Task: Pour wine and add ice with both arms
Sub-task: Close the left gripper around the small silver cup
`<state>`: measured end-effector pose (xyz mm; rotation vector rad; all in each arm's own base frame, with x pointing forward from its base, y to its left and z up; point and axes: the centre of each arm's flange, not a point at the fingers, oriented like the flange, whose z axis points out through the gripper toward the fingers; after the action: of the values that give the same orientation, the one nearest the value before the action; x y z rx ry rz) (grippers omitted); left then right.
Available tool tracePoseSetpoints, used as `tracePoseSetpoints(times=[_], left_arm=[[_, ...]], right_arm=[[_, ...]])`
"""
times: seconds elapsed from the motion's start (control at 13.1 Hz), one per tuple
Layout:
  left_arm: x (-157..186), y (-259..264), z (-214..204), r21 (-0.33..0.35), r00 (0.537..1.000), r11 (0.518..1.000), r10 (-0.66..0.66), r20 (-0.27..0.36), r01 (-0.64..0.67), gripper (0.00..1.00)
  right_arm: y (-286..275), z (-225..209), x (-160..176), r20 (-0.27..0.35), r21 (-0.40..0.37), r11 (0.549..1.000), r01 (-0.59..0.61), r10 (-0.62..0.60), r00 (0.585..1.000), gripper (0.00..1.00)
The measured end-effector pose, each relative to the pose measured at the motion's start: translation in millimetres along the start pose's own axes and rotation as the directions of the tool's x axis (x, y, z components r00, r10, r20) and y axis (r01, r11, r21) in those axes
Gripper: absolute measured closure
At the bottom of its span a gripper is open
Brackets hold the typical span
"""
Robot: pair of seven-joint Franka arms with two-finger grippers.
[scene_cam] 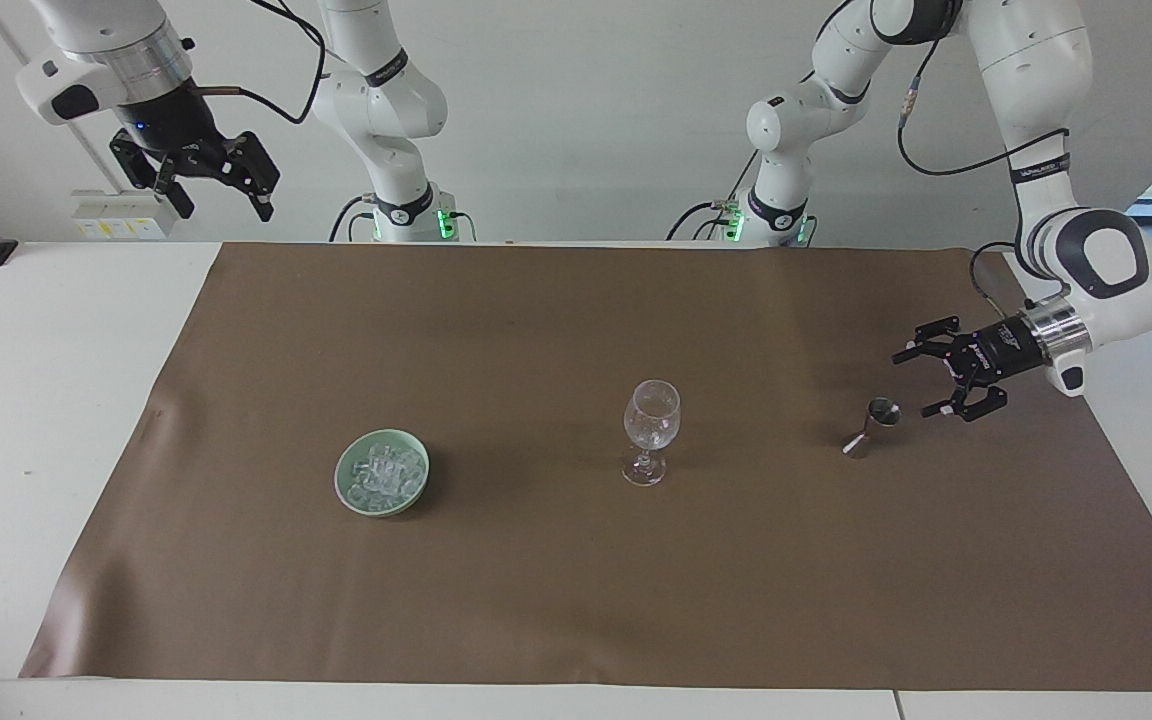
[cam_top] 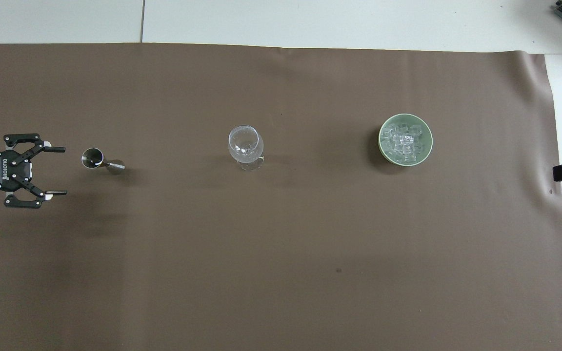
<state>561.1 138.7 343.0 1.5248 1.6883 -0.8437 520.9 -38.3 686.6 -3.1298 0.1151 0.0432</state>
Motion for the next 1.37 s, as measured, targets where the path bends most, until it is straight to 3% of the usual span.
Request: tracePoseSetpoints(times=[0.38, 0.99, 1.37], left_arm=[[32, 2, 11, -0.017, 0.996, 0.998, -0.063, 0.067, 0.064, 0.00], [70, 3, 40, -0.068, 0.985, 0.996, -0.039, 0.169, 0.051, 0.00], [73, 0, 64, -0.110, 0.982, 0.993, -0.029, 0.184, 0.050, 0.00]], right_arm=[[0, 0, 0, 0.000, 0.000, 1.000, 0.000, 0.000, 1.000, 0.00], [0, 0, 0, 0.000, 0.000, 1.000, 0.000, 0.000, 1.000, 0.00], [0, 0, 0, 0.000, 0.000, 1.000, 0.000, 0.000, 1.000, 0.00]])
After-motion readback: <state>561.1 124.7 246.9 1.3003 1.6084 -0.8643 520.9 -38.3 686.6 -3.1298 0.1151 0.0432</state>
